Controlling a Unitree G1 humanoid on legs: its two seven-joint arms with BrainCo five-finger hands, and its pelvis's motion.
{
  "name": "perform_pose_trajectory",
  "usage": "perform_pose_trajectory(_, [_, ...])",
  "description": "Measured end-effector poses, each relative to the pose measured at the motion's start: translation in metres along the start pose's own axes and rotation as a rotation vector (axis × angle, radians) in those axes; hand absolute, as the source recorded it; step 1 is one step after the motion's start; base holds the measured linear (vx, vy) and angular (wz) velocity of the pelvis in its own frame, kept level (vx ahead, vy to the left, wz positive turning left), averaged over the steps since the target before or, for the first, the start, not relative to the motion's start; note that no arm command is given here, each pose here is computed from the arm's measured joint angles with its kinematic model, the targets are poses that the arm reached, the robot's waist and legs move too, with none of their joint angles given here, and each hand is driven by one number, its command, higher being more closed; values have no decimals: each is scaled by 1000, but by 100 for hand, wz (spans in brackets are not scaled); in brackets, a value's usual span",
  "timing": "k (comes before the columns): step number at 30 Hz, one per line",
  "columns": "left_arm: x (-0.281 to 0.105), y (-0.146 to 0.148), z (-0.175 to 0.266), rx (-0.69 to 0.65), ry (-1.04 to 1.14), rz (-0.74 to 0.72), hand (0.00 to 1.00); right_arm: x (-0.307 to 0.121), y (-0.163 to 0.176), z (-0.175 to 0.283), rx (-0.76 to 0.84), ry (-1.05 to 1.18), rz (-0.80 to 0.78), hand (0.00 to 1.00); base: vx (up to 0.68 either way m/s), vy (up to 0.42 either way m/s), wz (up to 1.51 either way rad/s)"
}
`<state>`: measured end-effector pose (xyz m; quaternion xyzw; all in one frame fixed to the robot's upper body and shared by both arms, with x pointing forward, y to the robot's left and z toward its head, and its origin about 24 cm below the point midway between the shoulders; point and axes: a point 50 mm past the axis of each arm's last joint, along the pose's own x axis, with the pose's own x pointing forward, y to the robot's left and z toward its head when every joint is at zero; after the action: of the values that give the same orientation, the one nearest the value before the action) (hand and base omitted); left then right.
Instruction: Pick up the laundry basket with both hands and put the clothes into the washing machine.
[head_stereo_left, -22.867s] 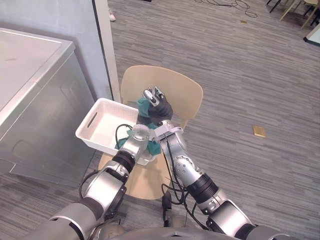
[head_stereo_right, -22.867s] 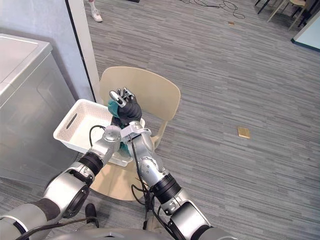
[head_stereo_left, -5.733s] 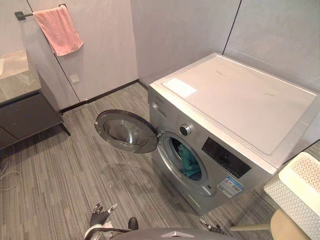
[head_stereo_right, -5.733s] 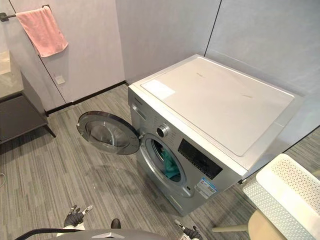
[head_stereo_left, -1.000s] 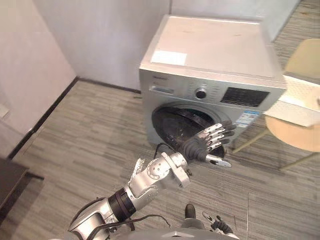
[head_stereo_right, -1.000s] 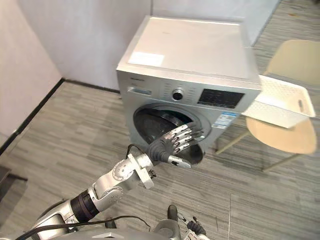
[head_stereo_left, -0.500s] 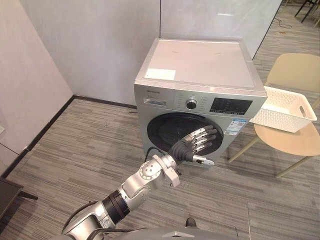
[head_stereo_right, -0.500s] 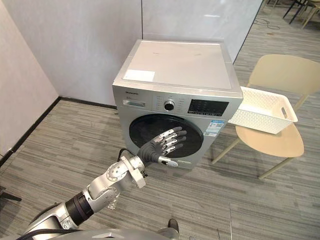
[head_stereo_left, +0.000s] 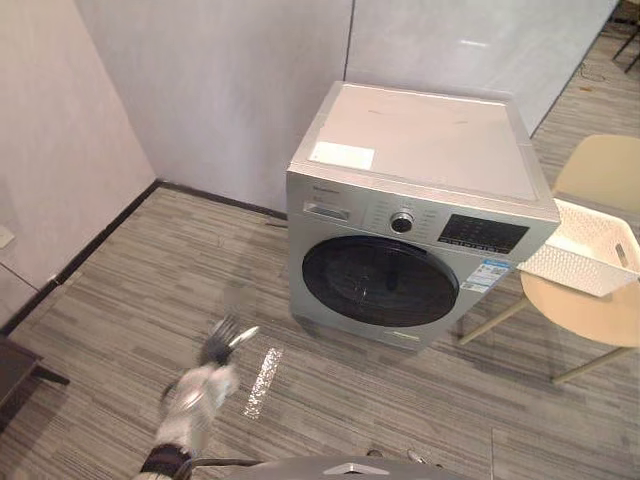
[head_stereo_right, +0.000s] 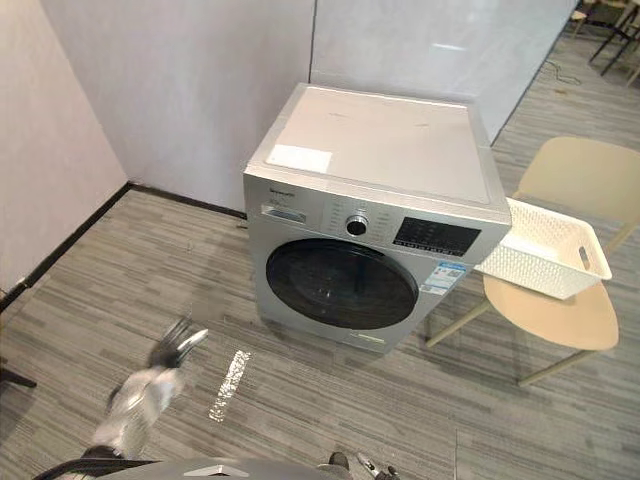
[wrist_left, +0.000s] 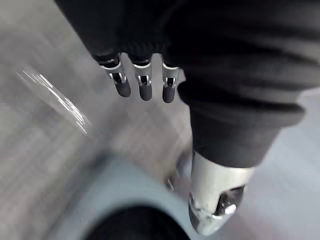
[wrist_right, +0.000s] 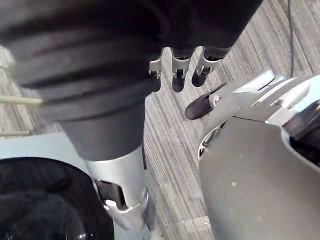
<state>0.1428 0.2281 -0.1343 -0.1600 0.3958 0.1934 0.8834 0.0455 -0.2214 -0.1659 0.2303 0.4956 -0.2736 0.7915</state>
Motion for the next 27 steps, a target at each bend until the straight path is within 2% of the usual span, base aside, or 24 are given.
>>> perform_pose_trajectory(1, [-10,38,-29,4,132,152,0,0,0,0,-14,3,1,0,-3,-25,15])
perform_pose_trajectory(3, [-34,74,-69,29,299,273,0,1,2,0,-14,9,1,0,-1,-4,3])
perform_pose_trajectory(4, [-48,86,-88,86,377,300,0,2,4,0,-17,16,6,0,-17,21,3])
perform_pose_trajectory(5, [-54,87,-96,114,406,300,0,2,5,0,-27,15,12,0,-44,38,13])
perform_pose_trajectory(7, [-64,77,-119,66,458,292,0,3,10,2,-65,15,30,0,-51,41,27])
perform_pose_trajectory(8, [-66,74,-123,-4,450,304,0,4,11,1,-72,19,34,0,-44,45,31])
perform_pose_trajectory(14, [-63,68,-119,-101,388,308,0,4,8,-2,-70,43,9,0,-39,87,70])
perform_pose_trajectory(18, [-51,53,-106,-48,341,241,0,6,10,9,-74,13,11,0,-1,155,154])
perform_pose_trajectory(20, [-48,57,-97,-28,311,243,0,9,30,11,-46,2,58,0,81,60,110])
perform_pose_trajectory(23, [-46,57,-94,-29,301,243,0,10,51,14,-8,-21,113,0,112,-39,60])
perform_pose_trajectory(27, [-46,54,-94,-67,282,258,0,10,55,18,-14,-34,112,0,171,-198,29])
